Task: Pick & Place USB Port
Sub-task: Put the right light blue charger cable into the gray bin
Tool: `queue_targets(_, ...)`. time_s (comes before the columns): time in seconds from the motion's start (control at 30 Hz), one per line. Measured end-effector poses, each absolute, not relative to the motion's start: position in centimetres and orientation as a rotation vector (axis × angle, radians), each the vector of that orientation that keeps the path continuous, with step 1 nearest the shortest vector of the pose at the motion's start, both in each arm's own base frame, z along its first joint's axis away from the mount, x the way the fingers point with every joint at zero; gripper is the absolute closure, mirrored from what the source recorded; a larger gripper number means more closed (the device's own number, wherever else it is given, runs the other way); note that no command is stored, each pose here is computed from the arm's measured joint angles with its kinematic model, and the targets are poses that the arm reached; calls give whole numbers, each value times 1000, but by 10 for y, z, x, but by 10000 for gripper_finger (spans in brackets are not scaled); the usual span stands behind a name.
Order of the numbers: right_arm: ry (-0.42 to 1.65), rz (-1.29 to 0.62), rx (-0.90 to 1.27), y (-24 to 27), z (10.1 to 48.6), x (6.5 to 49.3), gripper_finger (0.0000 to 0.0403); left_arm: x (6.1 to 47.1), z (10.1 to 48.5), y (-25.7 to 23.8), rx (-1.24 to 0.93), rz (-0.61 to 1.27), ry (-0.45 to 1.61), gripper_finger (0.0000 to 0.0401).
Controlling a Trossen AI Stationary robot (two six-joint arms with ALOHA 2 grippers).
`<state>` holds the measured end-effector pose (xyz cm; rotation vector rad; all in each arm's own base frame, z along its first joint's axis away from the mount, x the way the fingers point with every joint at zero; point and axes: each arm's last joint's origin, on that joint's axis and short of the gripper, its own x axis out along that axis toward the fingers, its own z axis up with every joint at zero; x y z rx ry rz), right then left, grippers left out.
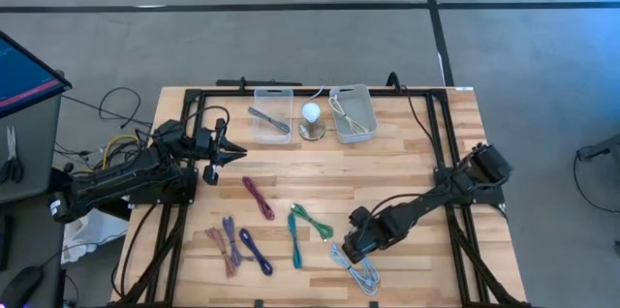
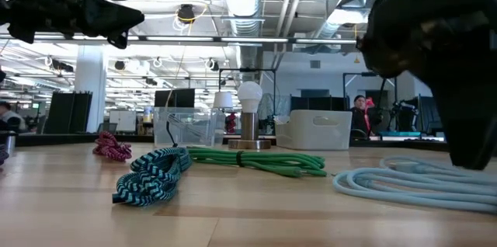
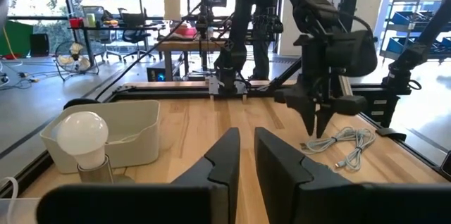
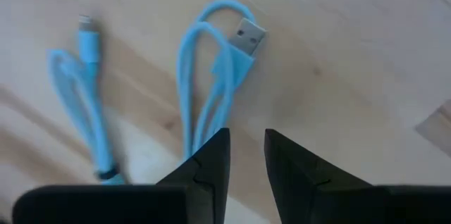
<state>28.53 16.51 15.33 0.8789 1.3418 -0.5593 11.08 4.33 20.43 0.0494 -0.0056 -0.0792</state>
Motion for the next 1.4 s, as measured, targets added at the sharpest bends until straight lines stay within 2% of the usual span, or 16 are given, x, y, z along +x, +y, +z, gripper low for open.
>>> queue_targets(0.53, 1336, -303, 762, 165, 163, 292, 321, 111, 204, 43, 49, -79, -6, 357)
queue_targets(0.73, 1321, -358, 821, 161, 163, 295, 312, 111, 204, 43, 50, -79, -6, 357)
queue_targets(1.13, 1300, -427, 808, 157, 162, 294, 257, 111, 204, 43, 49, -79, -6, 357)
queue_targets(1.4, 1293, -422, 815, 156, 156, 292, 275, 111, 204, 43, 50, -79, -6, 357)
